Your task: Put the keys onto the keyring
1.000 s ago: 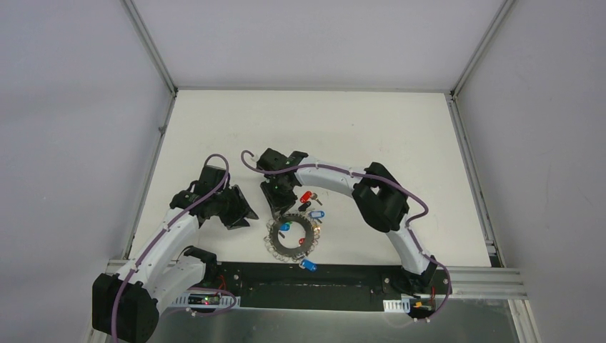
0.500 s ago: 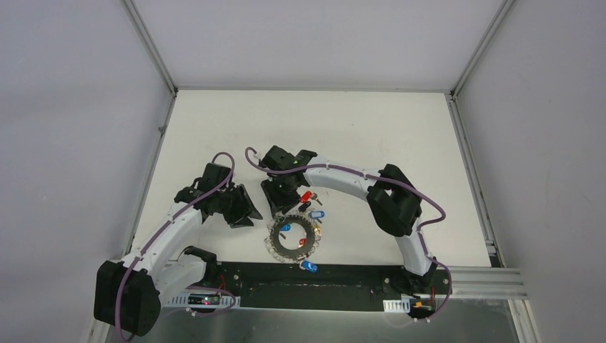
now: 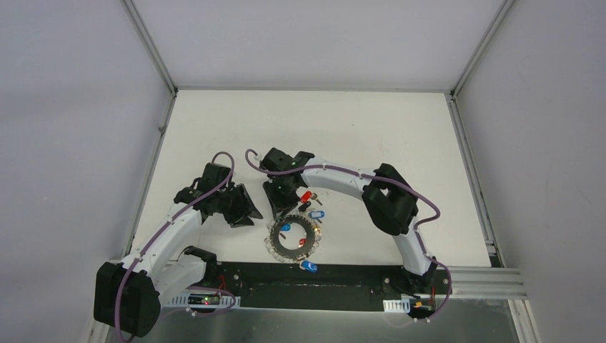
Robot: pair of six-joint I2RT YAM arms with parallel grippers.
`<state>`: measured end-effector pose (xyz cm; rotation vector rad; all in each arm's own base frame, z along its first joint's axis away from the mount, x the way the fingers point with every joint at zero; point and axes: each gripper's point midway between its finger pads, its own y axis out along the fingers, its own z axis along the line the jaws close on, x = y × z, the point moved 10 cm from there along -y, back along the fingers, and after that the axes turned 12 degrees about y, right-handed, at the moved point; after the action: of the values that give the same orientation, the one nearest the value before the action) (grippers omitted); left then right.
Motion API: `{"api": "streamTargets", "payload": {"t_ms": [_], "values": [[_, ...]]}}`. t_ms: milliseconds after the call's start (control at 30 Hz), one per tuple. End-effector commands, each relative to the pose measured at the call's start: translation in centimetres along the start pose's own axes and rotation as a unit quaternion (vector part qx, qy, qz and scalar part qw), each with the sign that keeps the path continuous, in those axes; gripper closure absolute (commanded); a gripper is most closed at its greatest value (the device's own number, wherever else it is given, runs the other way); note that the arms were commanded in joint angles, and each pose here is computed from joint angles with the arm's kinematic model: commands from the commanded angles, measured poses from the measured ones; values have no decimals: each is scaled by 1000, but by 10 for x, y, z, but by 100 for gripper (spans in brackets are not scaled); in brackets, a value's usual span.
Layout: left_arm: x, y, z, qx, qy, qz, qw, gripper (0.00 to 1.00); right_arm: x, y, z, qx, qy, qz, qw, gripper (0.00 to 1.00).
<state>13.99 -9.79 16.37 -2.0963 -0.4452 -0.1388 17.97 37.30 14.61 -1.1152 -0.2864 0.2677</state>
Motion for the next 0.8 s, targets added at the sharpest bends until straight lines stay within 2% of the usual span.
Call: {"api": "streamTargets", "payload": {"t_ms": [0, 233, 367, 533, 767], "values": [[4, -2, -4, -21, 11, -16, 1000, 59, 5, 2, 7, -1, 8, -5, 1000, 69], [3, -1, -3, -21, 9, -15, 1000, 59, 8, 9, 7, -1, 10, 2, 1000, 71], [3, 0, -2, -21, 10, -16, 1000, 59, 9, 12, 10, 8, 11, 5, 1000, 79], [3, -1, -3, -21, 10, -18, 1000, 59, 10, 15, 9, 6, 14, 10, 1000, 83], [4, -2, -3, -21, 14, -21, 999, 59, 10, 10, 11, 11, 9, 5, 1000, 97]]}}
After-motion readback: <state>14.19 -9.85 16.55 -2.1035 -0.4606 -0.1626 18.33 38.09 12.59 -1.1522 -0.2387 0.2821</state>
